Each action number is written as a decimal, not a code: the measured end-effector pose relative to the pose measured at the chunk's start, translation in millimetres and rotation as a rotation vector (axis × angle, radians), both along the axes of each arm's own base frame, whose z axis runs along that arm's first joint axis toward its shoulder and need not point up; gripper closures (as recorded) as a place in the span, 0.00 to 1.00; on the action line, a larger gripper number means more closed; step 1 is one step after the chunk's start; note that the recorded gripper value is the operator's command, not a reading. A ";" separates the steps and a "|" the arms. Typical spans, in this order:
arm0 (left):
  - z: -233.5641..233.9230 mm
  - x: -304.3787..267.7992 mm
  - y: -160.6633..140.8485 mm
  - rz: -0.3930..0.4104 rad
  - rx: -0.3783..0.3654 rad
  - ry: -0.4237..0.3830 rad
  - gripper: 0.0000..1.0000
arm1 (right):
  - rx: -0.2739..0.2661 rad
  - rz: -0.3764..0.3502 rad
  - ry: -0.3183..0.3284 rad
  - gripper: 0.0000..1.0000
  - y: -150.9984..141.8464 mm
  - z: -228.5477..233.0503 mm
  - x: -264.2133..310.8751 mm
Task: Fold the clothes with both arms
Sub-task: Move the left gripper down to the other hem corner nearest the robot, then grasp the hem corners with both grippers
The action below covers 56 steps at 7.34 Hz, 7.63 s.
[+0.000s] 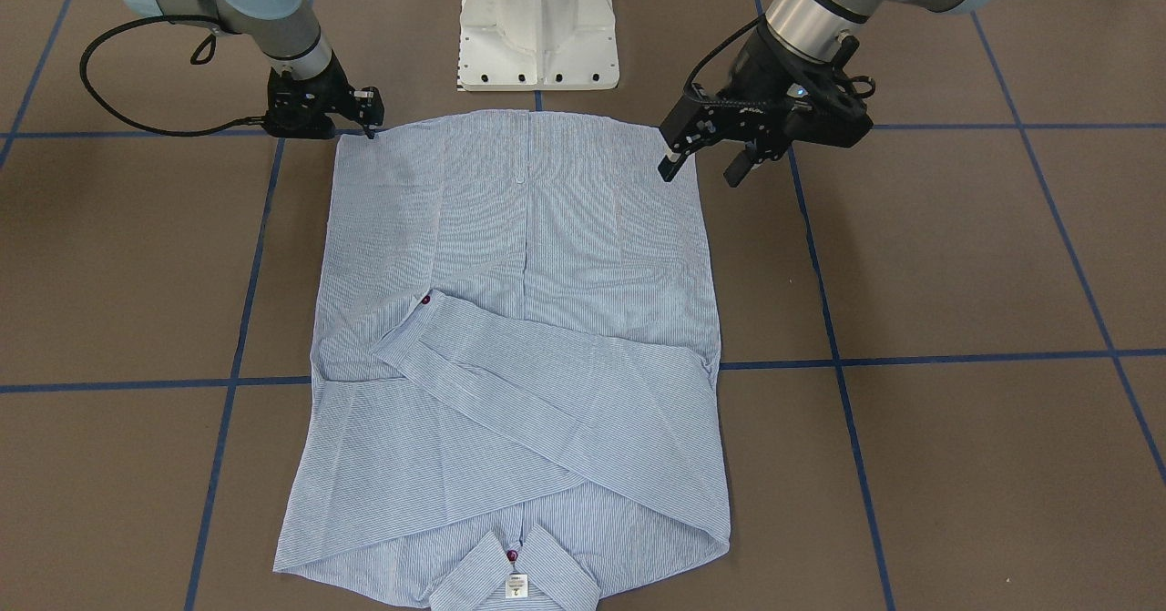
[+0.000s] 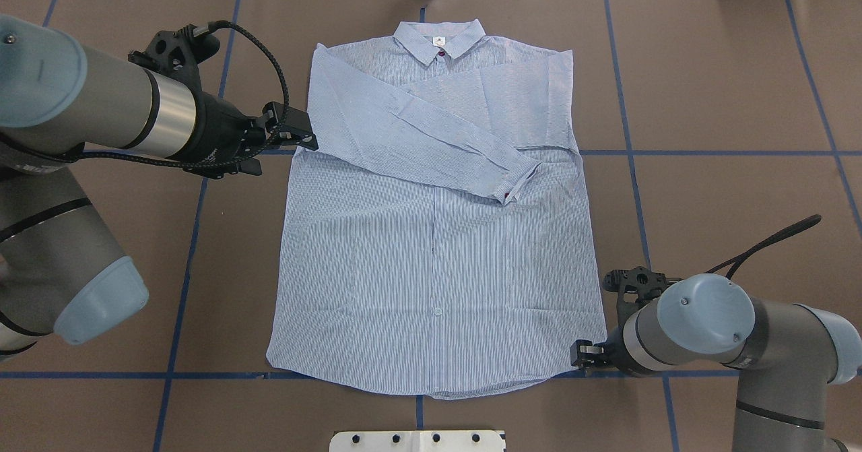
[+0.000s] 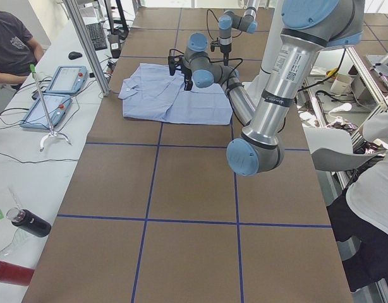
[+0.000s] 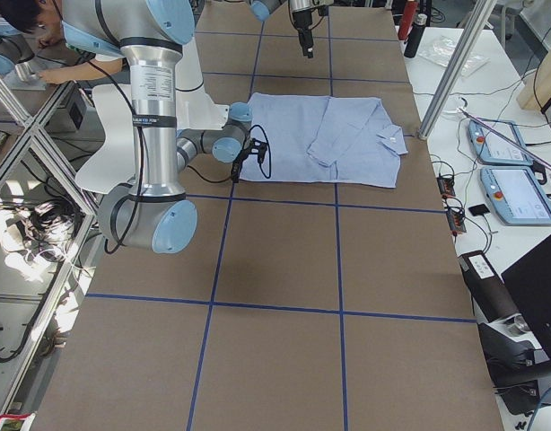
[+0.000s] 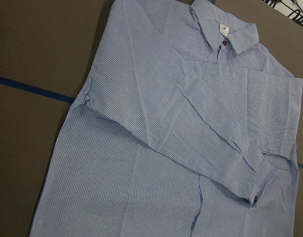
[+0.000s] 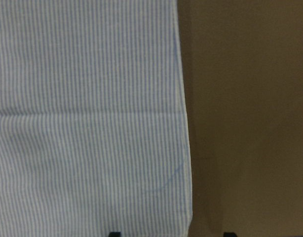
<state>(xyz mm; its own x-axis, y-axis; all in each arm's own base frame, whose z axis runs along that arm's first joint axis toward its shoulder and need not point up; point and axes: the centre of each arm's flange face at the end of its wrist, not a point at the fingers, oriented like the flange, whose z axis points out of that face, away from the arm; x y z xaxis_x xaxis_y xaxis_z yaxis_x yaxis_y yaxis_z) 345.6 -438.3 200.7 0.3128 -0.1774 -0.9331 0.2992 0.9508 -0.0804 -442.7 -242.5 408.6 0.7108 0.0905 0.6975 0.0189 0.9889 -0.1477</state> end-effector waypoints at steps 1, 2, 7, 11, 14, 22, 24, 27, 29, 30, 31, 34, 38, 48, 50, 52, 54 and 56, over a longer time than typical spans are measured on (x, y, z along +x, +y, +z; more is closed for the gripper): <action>0.3 -0.3 -0.1 -0.001 -0.001 -0.001 0.01 | -0.004 -0.001 0.005 0.29 -0.1 2.6 0.2; 0.4 -0.7 -0.3 -0.001 -0.001 -0.001 0.01 | -0.006 -0.001 0.009 0.29 -0.5 4.6 0.1; -0.6 -1.8 -0.6 -0.002 0.000 0.001 0.01 | -0.020 0.006 0.016 0.76 -4.0 8.4 1.9; 3.5 -10.5 2.6 -0.007 -0.002 -0.001 0.01 | -0.016 0.011 0.004 1.00 -5.7 4.2 4.6; 10.0 -16.7 8.9 -0.003 -0.006 -0.005 0.01 | -0.010 0.017 -0.016 1.00 -8.0 -4.9 6.8; 102.8 84.6 121.6 0.156 -0.198 -0.166 0.10 | -0.008 0.041 -0.106 1.00 -21.5 -47.0 32.6; 121.2 97.2 138.4 0.166 -0.226 -0.229 0.14 | -0.025 0.049 -0.120 1.00 -30.9 -50.7 41.9; 151.4 132.3 154.0 0.164 -0.246 -0.318 0.36 | -0.023 0.054 -0.136 1.00 -35.2 -58.9 44.3; 160.7 151.2 164.2 0.169 -0.262 -0.342 0.41 | -0.025 0.055 -0.136 1.00 -36.2 -58.9 44.4; 159.6 153.0 166.1 0.170 -0.263 -0.341 0.41 | -0.030 0.055 -0.139 1.00 -38.5 -59.1 46.5; 155.8 150.4 166.9 0.170 -0.262 -0.335 0.41 | -0.042 0.059 -0.144 1.00 -44.8 -59.2 52.8; 143.2 141.9 170.7 0.172 -0.262 -0.333 0.42 | -0.063 0.068 -0.148 1.00 -56.7 -57.1 64.6; 144.3 148.6 175.5 0.183 -0.262 -0.341 0.45 | -0.066 0.067 -0.143 1.00 -58.0 -54.4 63.7; 145.9 152.5 179.1 0.191 -0.266 -0.348 0.89 | -0.067 0.074 -0.137 1.00 -60.2 -52.4 65.7; 143.2 151.1 179.4 0.187 -0.273 -0.342 1.00 | -0.067 0.078 -0.140 1.00 -62.0 -53.3 68.1; 141.1 148.1 178.7 0.175 -0.290 -0.345 1.00 | -0.071 0.085 -0.140 1.00 -65.4 -53.0 72.5; 130.1 137.6 178.1 0.167 -0.291 -0.336 1.00 | -0.074 0.084 -0.154 1.00 -65.5 -58.5 76.9; 109.0 118.7 183.5 0.169 -0.284 -0.320 1.00 | -0.081 0.066 -0.185 1.00 -60.4 -70.3 84.7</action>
<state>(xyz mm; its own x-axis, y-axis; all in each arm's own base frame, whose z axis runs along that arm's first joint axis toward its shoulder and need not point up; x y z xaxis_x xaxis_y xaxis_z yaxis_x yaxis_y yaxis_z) 464.3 -254.8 309.8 0.6235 -0.3339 -0.7069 0.1943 0.9420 -0.2736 -358.1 -302.9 338.3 0.5623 0.1942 0.8038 -0.0117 0.9738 -0.2271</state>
